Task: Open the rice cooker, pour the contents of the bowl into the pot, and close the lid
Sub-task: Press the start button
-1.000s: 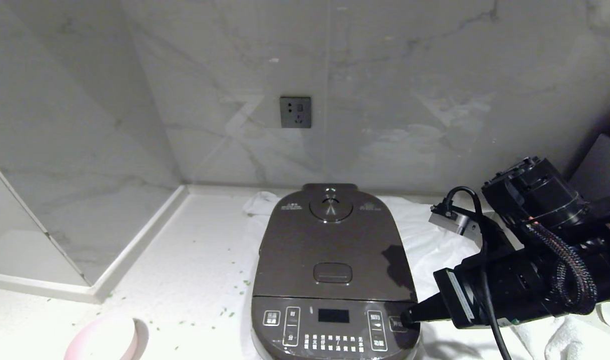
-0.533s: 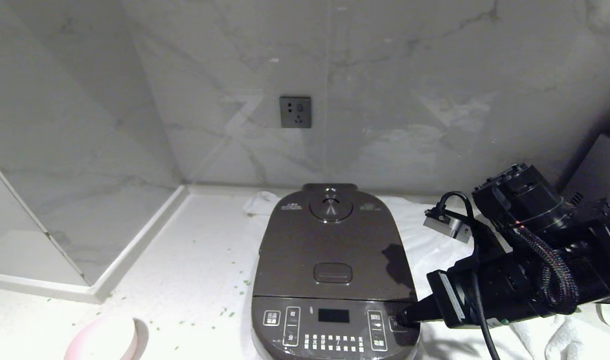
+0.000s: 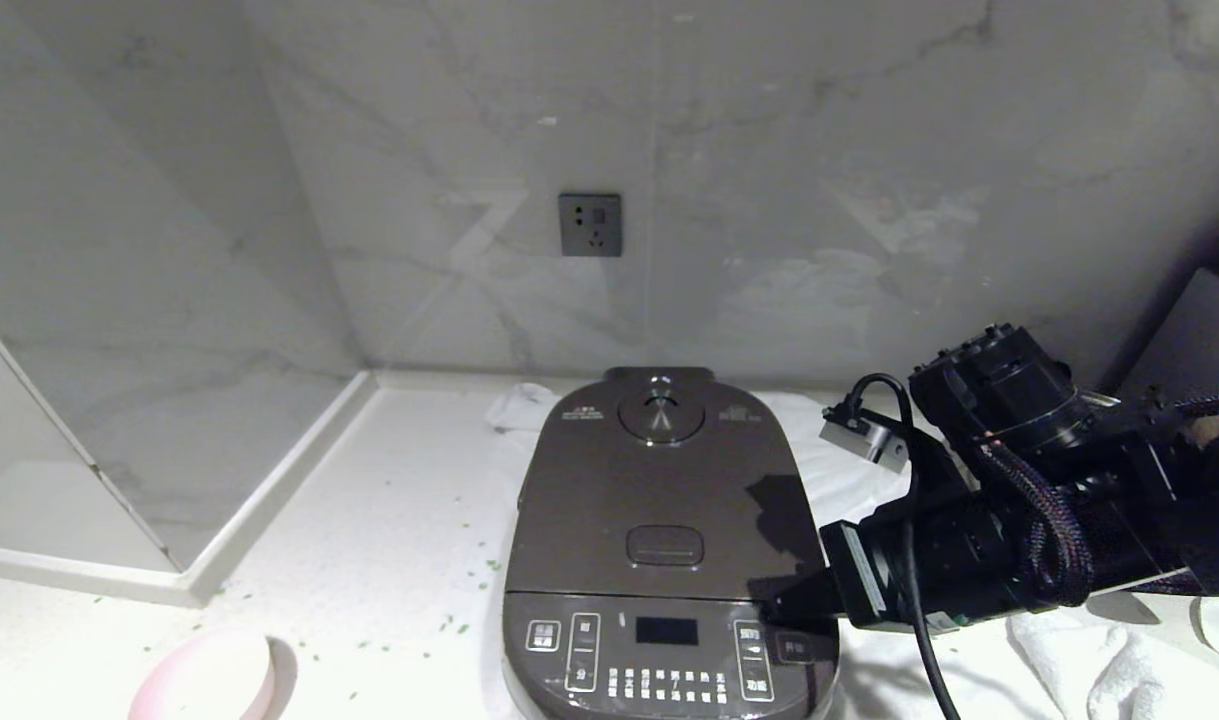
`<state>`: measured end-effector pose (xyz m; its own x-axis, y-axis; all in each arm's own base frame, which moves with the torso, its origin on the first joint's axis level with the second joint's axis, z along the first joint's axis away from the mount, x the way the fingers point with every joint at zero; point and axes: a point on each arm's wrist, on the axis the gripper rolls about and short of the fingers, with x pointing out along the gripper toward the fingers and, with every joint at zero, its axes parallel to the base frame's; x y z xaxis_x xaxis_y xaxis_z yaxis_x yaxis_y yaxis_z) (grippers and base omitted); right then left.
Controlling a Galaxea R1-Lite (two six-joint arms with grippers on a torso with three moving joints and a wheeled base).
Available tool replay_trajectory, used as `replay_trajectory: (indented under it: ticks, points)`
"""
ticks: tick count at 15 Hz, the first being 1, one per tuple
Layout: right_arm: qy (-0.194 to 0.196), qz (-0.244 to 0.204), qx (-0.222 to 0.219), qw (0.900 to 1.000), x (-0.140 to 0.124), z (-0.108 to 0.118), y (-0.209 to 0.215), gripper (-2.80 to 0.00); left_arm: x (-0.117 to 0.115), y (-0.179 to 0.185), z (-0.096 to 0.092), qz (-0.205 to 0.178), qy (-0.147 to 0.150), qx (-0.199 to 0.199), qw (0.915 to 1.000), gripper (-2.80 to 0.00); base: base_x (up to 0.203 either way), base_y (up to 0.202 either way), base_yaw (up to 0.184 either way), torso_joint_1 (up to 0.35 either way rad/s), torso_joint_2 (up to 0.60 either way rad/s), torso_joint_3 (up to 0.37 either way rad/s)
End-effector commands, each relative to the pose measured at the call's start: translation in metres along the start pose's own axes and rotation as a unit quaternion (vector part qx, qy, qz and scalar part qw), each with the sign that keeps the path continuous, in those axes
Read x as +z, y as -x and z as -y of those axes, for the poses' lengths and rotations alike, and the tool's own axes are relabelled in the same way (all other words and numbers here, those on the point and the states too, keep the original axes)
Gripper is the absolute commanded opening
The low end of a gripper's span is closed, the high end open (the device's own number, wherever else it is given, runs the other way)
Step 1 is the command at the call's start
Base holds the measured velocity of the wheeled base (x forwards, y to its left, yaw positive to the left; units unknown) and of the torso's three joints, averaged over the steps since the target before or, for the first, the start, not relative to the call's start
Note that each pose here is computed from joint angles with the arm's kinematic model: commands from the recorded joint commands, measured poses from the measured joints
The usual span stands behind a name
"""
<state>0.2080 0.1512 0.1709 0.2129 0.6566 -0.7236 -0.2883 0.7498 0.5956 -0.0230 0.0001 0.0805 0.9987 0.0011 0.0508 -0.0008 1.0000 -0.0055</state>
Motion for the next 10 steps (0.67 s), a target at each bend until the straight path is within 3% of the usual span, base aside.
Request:
replay_trajectory:
  ticks: [1, 10]
  points:
    - [0.002, -0.011, 0.002, 1.000, -0.0037, -0.0032, -0.0028, -2.80, -0.0038, -0.0009, 0.0000, -0.006, 0.000, 0.000, 1.0000, -2.80, 0.000, 0.000, 0.000, 0.000, 0.00, 0.000]
    - [0.001, -0.016, -0.001, 1.000, -0.0132, -0.0005, 0.0011, -2.80, -0.0038, -0.0009, 0.0000, -0.006, 0.000, 0.000, 1.0000, -2.80, 0.000, 0.000, 0.000, 0.000, 0.00, 0.000]
